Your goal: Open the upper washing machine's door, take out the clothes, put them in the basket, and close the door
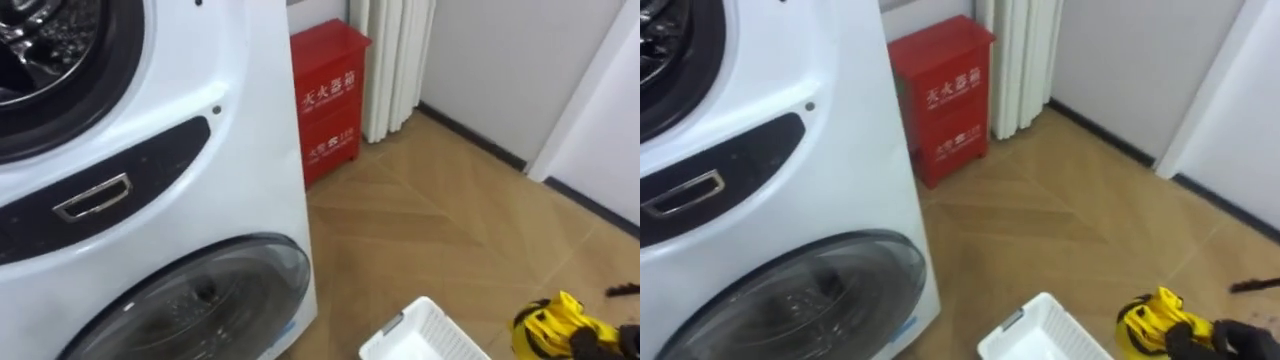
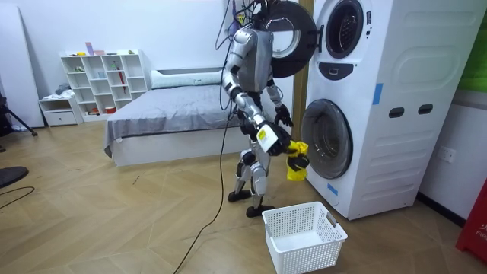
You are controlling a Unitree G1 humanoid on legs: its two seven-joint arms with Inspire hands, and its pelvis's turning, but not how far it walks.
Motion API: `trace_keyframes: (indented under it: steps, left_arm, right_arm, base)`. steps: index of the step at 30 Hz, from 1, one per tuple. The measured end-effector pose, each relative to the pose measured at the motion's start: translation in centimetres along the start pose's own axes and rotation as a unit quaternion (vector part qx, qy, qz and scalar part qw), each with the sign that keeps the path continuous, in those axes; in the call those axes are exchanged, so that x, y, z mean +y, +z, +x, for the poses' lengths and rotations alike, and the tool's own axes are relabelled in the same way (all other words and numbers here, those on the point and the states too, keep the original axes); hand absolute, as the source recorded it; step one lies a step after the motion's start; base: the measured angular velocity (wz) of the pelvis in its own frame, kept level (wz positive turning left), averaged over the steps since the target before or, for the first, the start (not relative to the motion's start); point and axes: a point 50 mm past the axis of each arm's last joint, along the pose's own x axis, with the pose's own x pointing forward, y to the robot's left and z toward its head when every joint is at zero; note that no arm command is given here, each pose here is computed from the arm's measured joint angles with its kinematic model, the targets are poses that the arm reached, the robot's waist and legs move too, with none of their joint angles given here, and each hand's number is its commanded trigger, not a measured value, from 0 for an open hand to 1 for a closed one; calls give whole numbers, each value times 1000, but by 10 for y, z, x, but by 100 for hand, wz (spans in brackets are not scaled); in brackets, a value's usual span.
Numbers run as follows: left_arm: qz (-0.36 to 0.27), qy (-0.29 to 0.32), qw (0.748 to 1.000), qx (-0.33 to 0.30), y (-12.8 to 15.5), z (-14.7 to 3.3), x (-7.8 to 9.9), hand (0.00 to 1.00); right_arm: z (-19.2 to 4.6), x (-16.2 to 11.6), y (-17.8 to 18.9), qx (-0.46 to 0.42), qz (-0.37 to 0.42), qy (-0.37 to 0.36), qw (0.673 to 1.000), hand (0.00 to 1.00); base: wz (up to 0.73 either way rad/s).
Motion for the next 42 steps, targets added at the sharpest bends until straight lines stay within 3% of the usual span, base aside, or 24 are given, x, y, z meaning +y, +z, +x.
trace_keyframes:
  steps: [7, 17, 19, 31, 42]
  left_arm:
    - [0, -10, 1000, -24, 16, 2, -7, 0]
    - [-16, -39, 998, -48, 29, 1, -27, 0]
    - [-8, -43, 998, -54, 33, 1, -29, 0]
    - [-3, -43, 998, -53, 33, 1, -31, 0]
    - [-14, -43, 997, -62, 41, 2, -30, 0]
  right_arm:
    - [16, 22, 3, -1, 4, -4, 1000, 100]
    - [22, 26, -5, 18, 12, -45, 999, 100]
    - [23, 29, -7, 23, 9, -46, 999, 1]
    - [38, 43, 22, -19, 35, -74, 996, 0]
    - [38, 41, 18, -8, 54, -85, 995, 0]
  base:
    - [10]
    - [11]
    - [24]
    - [9]
    - [6]
